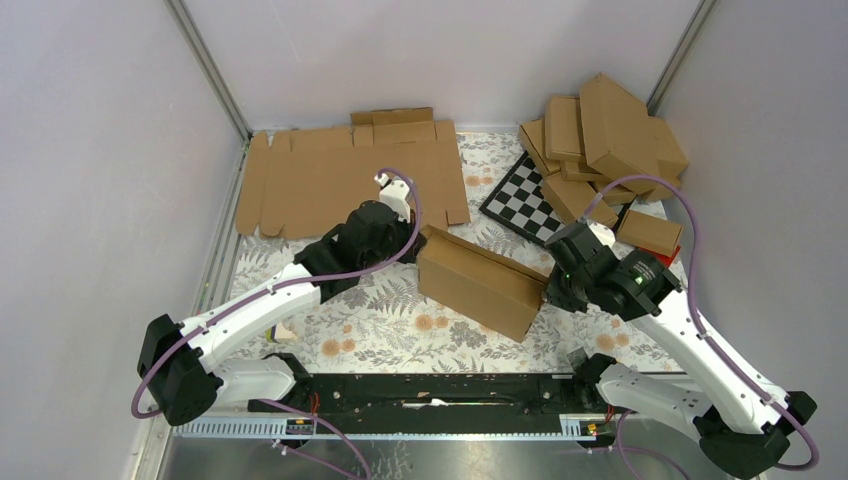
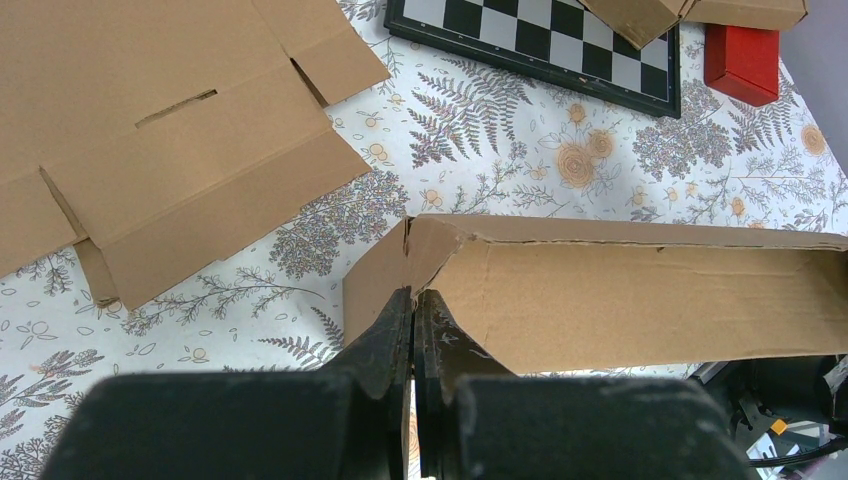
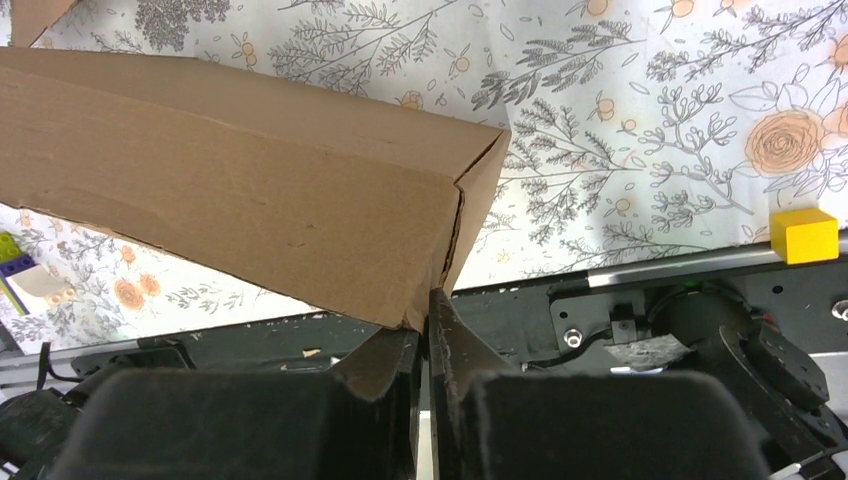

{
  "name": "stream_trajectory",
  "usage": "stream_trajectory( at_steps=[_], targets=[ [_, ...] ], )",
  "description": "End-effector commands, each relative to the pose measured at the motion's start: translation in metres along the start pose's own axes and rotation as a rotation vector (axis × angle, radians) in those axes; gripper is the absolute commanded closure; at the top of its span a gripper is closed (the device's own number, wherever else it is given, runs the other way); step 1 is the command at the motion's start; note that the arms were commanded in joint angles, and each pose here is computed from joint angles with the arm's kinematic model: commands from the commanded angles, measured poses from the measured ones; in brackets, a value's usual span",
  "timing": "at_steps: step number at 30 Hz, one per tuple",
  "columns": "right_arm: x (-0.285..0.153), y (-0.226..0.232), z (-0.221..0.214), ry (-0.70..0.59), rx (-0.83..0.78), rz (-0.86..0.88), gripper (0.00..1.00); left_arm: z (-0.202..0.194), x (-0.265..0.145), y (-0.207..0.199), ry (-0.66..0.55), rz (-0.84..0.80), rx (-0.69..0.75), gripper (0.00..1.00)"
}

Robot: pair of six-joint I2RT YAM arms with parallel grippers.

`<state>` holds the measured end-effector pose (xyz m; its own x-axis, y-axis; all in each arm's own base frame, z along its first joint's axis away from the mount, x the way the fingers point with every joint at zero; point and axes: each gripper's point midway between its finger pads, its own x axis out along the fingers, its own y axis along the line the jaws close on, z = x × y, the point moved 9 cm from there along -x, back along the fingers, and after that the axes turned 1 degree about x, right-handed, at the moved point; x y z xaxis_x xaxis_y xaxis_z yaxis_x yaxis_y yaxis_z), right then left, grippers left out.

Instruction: Fold the paper box

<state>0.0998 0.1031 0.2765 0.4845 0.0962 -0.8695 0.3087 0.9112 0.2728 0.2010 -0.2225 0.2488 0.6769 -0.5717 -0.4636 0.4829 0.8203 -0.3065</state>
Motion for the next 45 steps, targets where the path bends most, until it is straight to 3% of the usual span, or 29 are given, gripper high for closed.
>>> stream_trajectory(
  at_steps=[1, 21, 24, 26, 29, 36, 38, 45],
  targets=[
    [0.011, -0.014, -0.004, -0.017, -0.030, -0.067, 1.00, 0.006, -0.003, -0.006, -0.002, -0.012, -0.002, 1.00],
    [0.017, -0.013, -0.005, -0.029, -0.045, -0.047, 1.00, 0.002, 0.001, -0.017, 0.016, -0.019, -0.014, 1.00],
    [0.016, -0.012, -0.004, -0.040, -0.078, -0.027, 0.96, 0.006, -0.004, -0.018, 0.013, -0.024, -0.016, 1.00],
    [0.015, -0.012, -0.002, -0.053, -0.114, -0.004, 0.84, 0.007, -0.006, -0.019, 0.013, -0.029, -0.017, 1.00],
    [0.010, -0.011, 0.003, -0.082, -0.173, 0.023, 0.54, 0.005, -0.005, -0.018, 0.018, -0.027, -0.016, 1.00],
    [-0.013, -0.005, 0.011, -0.085, -0.335, 0.138, 0.08, 0.005, -0.002, -0.018, 0.016, -0.023, -0.012, 1.00],
    [-0.018, -0.003, 0.011, -0.057, -0.394, 0.178, 0.01, 0.004, -0.001, -0.017, 0.018, -0.022, -0.010, 1.00],
    [-0.020, -0.007, 0.016, -0.058, -0.407, 0.084, 0.01, 0.003, -0.001, -0.016, 0.018, -0.015, -0.006, 1.00]
  ],
)
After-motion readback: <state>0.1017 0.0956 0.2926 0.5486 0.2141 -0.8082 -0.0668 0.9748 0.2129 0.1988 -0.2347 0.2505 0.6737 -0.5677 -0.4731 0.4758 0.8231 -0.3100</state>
